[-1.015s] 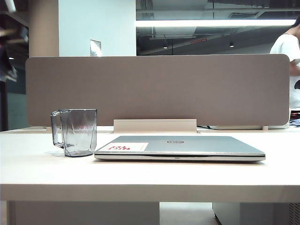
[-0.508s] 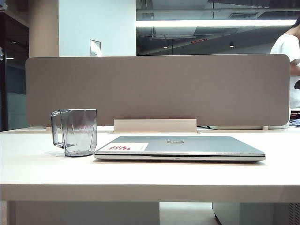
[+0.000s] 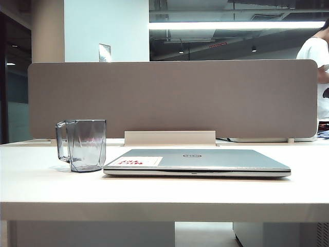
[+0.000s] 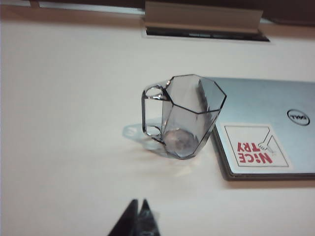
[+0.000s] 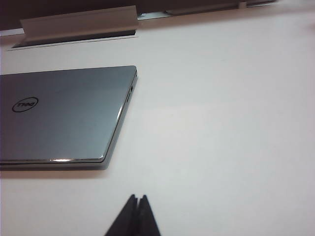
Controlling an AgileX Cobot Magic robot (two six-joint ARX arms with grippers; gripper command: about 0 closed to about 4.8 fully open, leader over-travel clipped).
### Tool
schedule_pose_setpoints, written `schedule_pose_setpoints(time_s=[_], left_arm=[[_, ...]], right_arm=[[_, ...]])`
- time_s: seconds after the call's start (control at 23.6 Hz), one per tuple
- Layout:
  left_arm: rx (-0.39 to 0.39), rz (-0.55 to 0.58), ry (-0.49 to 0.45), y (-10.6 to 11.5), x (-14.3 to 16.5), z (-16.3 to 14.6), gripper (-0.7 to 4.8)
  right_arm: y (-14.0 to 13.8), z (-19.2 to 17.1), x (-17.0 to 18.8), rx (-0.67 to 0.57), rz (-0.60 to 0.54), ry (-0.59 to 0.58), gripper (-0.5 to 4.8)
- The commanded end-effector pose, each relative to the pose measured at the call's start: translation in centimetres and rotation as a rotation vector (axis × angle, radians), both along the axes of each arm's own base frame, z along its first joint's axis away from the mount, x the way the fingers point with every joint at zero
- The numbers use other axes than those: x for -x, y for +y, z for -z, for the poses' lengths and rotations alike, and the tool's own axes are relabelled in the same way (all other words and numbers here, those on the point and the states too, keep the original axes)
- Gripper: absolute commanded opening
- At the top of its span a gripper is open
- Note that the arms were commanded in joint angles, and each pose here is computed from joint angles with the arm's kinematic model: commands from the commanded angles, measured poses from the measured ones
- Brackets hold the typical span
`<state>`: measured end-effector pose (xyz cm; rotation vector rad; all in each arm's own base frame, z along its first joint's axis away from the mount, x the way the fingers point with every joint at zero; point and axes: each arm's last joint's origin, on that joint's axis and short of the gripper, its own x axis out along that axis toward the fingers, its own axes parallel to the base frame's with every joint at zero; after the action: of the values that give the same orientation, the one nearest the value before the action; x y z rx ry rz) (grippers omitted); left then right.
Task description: Pick up the water cup and place it on the left side of the laptop.
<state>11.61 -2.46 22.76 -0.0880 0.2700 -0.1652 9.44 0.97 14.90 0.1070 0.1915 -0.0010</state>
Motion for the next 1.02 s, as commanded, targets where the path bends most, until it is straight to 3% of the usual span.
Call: schedule_pose_setpoints(time_s=[0.04, 0.51, 0.76, 1.02], left_arm=[[0.051, -0.044, -0.032, 0.2, 0.4, 0.2, -0.06], [0.095, -0.076, -0.107, 0.8, 2.0, 2.7, -0.06], [0.093, -0.1, -0.098, 1.1, 2.0, 5.0, -0.06], [0.09, -0.138, -0.159, 1.4, 1.6, 5.7, -0.06]], right_arm=[[0.0, 0.0, 0.0, 0.003, 0.001, -0.008, -0.05], [0.0, 0.0, 0.0, 0.003, 0.001, -0.008, -0.05], [0.0, 0.0, 0.0, 0.003, 0.001, -0.008, -0.05], [0.0, 0.0, 0.0, 0.003, 0.001, -0.008, -0.05]])
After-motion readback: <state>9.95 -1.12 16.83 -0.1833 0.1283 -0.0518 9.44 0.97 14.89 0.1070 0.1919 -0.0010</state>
